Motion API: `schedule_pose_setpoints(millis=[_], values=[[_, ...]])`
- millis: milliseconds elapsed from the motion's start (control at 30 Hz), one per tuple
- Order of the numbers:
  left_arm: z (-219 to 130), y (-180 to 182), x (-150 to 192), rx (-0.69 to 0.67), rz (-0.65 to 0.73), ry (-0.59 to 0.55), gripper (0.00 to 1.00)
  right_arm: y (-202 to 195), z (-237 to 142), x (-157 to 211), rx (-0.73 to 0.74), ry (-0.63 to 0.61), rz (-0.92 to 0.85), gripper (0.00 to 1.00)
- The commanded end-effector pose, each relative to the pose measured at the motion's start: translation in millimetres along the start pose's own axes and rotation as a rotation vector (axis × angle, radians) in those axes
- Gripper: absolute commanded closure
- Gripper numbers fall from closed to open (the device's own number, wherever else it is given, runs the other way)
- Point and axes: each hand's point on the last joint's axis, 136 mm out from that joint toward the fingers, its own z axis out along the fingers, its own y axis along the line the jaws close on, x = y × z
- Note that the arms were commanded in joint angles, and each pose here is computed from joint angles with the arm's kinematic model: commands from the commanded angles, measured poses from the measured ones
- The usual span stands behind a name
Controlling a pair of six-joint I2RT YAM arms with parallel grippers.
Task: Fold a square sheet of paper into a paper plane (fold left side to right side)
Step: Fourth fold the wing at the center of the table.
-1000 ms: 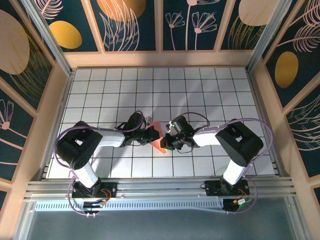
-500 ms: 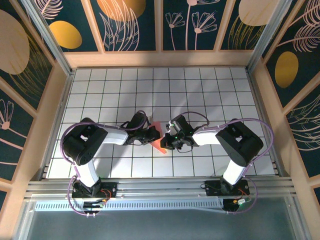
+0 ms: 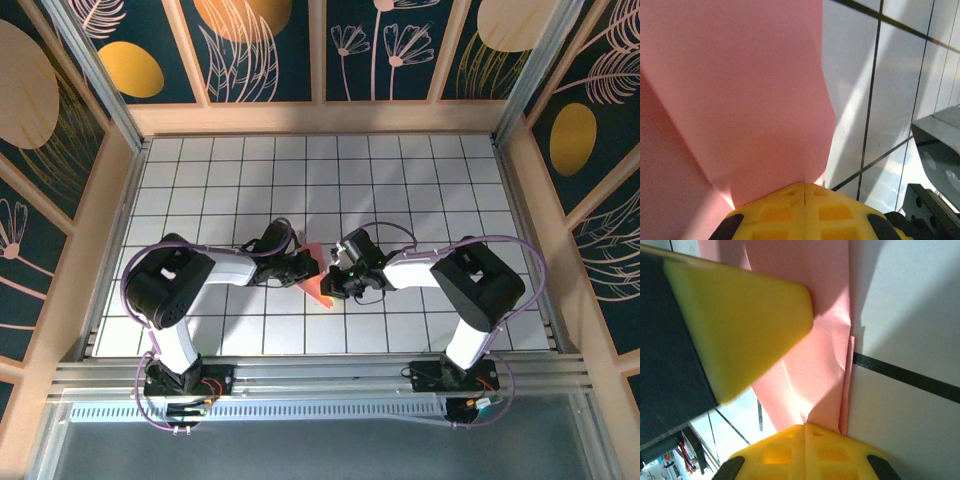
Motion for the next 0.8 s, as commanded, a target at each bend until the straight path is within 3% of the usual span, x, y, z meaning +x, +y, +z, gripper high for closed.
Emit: schedule_pose_setpoints(millis=[0,767], values=[[-1.6,26.5,-24.7,-0.059,-0.016,-0.072,1.0,-73.9,6.6,44.9,0.266,0.123,0.11,1.0],[-36.5,54.6,-124.6,-0.076,-0.013,-0.247,0.99,-71.0,3.5,48.6,0.259,0.116,0.114,1.0]])
